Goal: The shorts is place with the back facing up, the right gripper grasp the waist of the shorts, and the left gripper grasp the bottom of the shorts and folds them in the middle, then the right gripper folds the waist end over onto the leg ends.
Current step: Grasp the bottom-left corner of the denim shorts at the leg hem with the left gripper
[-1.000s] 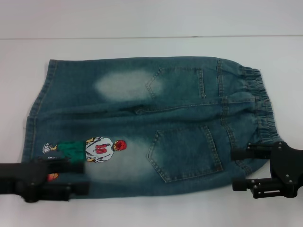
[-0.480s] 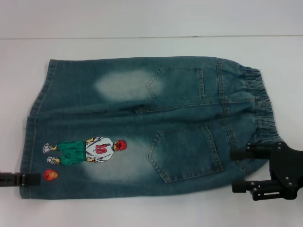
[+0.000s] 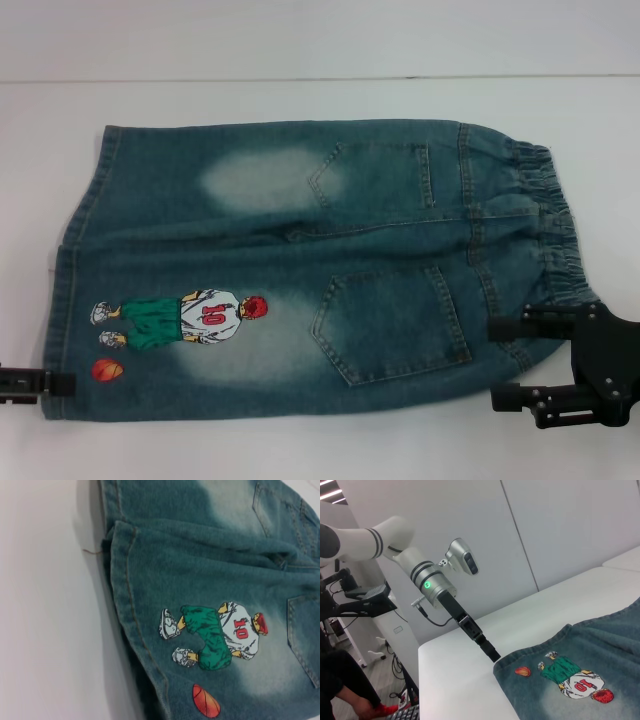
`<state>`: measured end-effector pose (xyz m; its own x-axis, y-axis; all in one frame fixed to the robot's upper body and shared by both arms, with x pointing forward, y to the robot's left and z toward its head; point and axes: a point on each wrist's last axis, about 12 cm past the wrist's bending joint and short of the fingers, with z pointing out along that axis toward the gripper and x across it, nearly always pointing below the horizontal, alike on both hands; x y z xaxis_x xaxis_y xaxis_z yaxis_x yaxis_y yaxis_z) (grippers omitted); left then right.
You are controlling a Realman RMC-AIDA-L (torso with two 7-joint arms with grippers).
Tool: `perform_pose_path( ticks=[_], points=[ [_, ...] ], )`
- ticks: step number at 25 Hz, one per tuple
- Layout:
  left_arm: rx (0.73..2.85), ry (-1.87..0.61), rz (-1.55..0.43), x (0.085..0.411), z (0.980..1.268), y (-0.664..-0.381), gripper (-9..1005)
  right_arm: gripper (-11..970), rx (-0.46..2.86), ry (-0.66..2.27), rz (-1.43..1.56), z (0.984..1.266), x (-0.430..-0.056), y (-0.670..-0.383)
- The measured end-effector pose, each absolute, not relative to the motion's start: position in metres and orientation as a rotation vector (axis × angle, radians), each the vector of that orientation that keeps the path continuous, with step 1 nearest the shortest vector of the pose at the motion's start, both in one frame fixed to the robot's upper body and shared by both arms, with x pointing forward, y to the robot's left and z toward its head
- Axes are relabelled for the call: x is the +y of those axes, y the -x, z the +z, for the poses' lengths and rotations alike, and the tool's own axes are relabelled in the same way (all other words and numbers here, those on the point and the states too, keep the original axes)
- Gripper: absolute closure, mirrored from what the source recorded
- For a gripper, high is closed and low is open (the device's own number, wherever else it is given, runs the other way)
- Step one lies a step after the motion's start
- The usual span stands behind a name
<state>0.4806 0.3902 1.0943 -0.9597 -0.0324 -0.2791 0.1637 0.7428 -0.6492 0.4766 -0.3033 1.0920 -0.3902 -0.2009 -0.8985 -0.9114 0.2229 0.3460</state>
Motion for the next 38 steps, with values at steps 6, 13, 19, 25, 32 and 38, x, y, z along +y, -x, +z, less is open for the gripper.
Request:
perform_pose_path(
  ticks=[6,13,19,25,32,38],
  points=[
    [2.692,-0.15,-1.02,0.3833,1.0921,-0.4843,171,140,1.756,1.038,1.209,1.092,-0.3039,-0.4766],
    [2.707,-0.164,-1.003,0.3811,1.091,-0.4865,172,143,1.753,1.04,1.213,1.0921,-0.3027,-0.477],
    [2.704,-0.161,-0.989,0.3831,1.0926,-0.4871,172,144,1.753,1.04,1.214,1.0921,-0.3026,-0.477],
    [2.704,-0.149,-0.98,0.3853,1.0924,-0.4862,171,146,1.755,1.038,1.214,1.0912,-0.3024,-0.4771],
    [2.706,-0.148,-0.986,0.3834,1.0904,-0.4861,172,148,1.751,1.041,1.212,1.0908,-0.3021,-0.477],
    [2.705,-0.147,-0.972,0.3834,1.0897,-0.4876,171,150,1.752,1.039,1.211,1.0903,-0.3026,-0.4762]
  ],
)
